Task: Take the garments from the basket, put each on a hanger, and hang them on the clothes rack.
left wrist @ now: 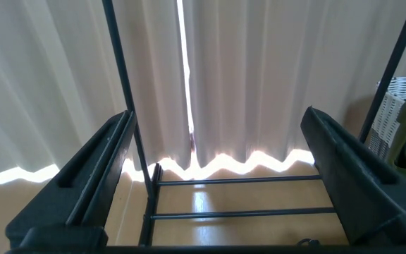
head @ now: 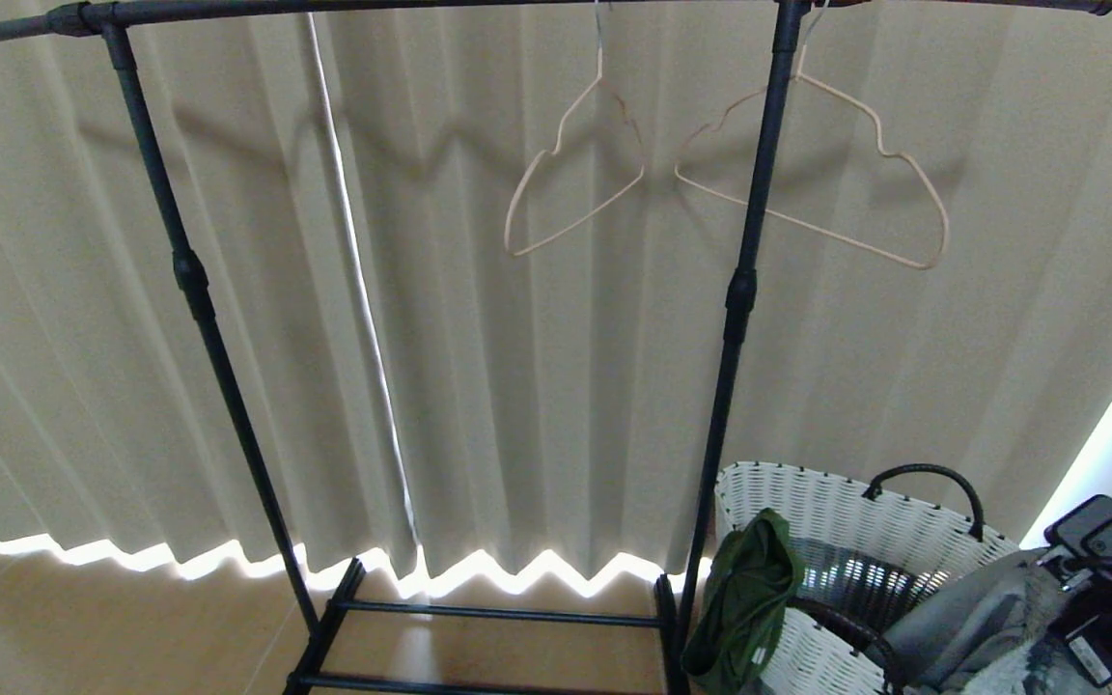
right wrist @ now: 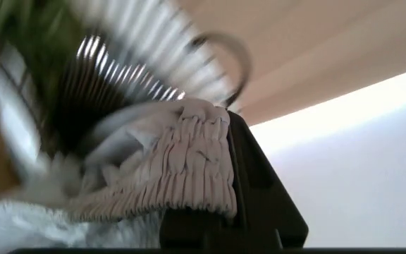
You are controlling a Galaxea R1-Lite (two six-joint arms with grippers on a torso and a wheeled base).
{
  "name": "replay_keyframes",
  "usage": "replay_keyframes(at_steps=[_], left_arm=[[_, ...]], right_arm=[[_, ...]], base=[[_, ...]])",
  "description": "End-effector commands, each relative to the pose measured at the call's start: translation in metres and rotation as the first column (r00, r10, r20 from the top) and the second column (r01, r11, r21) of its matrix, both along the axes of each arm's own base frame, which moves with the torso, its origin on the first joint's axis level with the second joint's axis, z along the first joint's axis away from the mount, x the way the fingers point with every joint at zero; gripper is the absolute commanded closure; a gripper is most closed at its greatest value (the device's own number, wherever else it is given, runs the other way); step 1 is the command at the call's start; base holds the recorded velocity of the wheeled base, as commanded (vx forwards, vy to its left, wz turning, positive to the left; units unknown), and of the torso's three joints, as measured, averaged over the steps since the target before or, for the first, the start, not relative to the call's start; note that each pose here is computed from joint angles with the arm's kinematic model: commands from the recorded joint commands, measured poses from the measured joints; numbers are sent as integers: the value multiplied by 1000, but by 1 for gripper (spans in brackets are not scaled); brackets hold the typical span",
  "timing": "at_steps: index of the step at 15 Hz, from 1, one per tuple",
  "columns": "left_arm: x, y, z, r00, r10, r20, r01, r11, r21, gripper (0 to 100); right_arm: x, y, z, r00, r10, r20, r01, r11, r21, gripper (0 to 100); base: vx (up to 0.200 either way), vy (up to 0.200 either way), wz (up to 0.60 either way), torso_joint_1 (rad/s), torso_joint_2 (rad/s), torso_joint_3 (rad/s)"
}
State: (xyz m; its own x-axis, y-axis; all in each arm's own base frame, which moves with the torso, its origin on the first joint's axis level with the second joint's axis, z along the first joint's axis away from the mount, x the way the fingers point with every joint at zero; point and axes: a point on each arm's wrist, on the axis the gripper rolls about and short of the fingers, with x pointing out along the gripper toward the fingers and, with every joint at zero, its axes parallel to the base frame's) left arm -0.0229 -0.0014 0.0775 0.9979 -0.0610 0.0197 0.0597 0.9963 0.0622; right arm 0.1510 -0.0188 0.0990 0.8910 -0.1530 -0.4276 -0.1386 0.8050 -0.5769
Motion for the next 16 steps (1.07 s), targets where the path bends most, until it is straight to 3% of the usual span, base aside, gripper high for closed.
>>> replay_keyframes(at_steps=[1, 4, 8, 11, 16], left_arm=[[0, 0, 0, 1000, 0, 0, 0, 1000, 0, 0], [0, 0, 0, 1000, 0, 0, 0, 1000, 0, 0], [0, 0, 0, 1000, 0, 0, 0, 1000, 0, 0], [0, 0, 0, 1000, 0, 0, 0, 1000, 0, 0], [0, 0, 0, 1000, 0, 0, 0, 1000, 0, 0]], right_arm=[[-3, 0, 23, 991, -15, 134, 14, 1000, 12, 100], [-5, 0, 43, 986, -28, 162, 22, 999, 38, 100], [-33, 3, 70, 996, -52, 78, 44, 994, 99, 100], [-47, 5, 73, 998, -51, 48, 46, 994, 102, 100], [-52, 6, 73, 997, -45, 68, 38, 994, 101, 100]], base=[[0, 0, 0, 0, 0, 0], [-133, 0, 0, -2, 0, 2], [-200, 0, 0, 0, 1, -2], [-200, 0, 0, 2, 1, 1], [0, 0, 0, 0, 0, 0]])
